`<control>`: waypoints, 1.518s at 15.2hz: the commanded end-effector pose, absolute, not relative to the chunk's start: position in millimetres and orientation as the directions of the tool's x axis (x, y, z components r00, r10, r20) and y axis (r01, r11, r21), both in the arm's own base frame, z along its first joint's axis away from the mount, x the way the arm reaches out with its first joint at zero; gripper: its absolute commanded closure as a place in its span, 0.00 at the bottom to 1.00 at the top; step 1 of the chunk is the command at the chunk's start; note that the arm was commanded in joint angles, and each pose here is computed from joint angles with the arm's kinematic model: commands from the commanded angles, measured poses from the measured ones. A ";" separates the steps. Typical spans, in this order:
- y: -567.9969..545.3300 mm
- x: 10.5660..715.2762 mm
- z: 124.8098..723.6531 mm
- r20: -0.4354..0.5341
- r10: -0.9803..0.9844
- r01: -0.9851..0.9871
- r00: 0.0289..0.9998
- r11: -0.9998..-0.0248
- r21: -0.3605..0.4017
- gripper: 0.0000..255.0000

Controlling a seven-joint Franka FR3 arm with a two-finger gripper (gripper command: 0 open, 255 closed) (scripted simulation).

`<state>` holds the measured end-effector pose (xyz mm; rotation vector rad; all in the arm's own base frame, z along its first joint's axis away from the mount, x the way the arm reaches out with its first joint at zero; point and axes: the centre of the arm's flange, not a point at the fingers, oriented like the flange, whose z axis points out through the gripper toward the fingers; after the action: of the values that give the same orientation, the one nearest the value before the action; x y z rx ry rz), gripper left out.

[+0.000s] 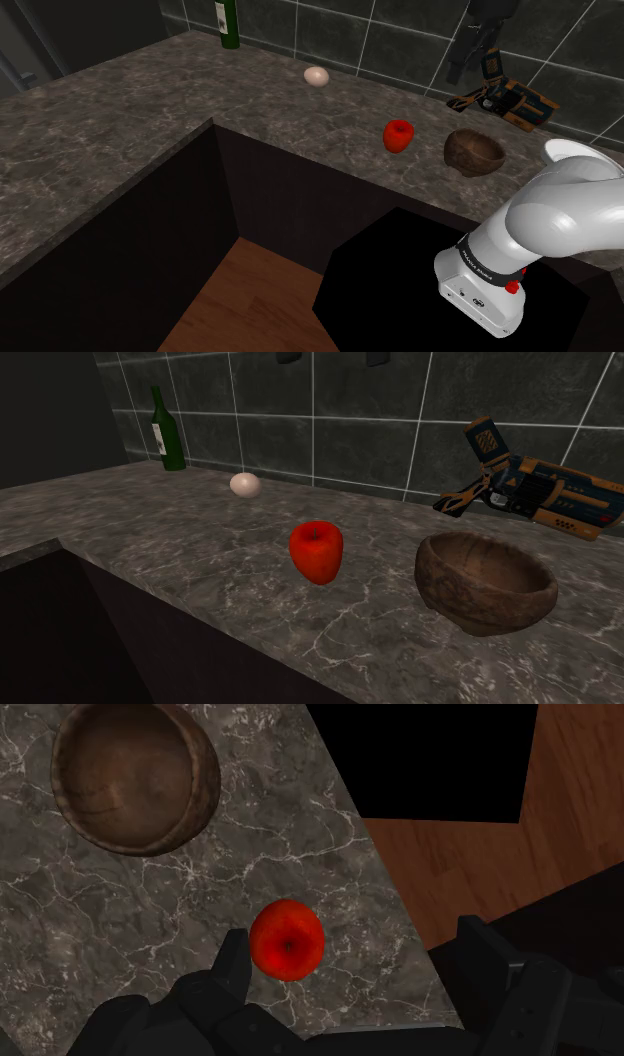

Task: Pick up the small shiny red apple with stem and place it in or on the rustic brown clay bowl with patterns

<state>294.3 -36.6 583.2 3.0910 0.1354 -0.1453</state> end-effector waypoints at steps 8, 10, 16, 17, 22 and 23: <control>-50.1 324.5 497.7 -0.105 0.145 0.154 0.984 -0.985 0.076 0.00; -54.2 333.2 473.3 -0.108 0.162 0.172 0.981 -0.981 0.086 0.00; -66.9 359.5 400.4 -0.119 0.213 0.227 0.970 -0.967 0.116 0.00; -69.1 364.0 388.3 -0.121 0.221 0.236 0.968 -0.964 0.121 0.00; -74.3 366.1 356.4 -0.122 0.229 0.244 0.966 -0.962 0.125 0.00; -75.1 365.7 351.2 -0.122 0.229 0.244 0.966 -0.962 0.125 0.00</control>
<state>365.1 -73.9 356.5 2.9761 0.3590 -0.1622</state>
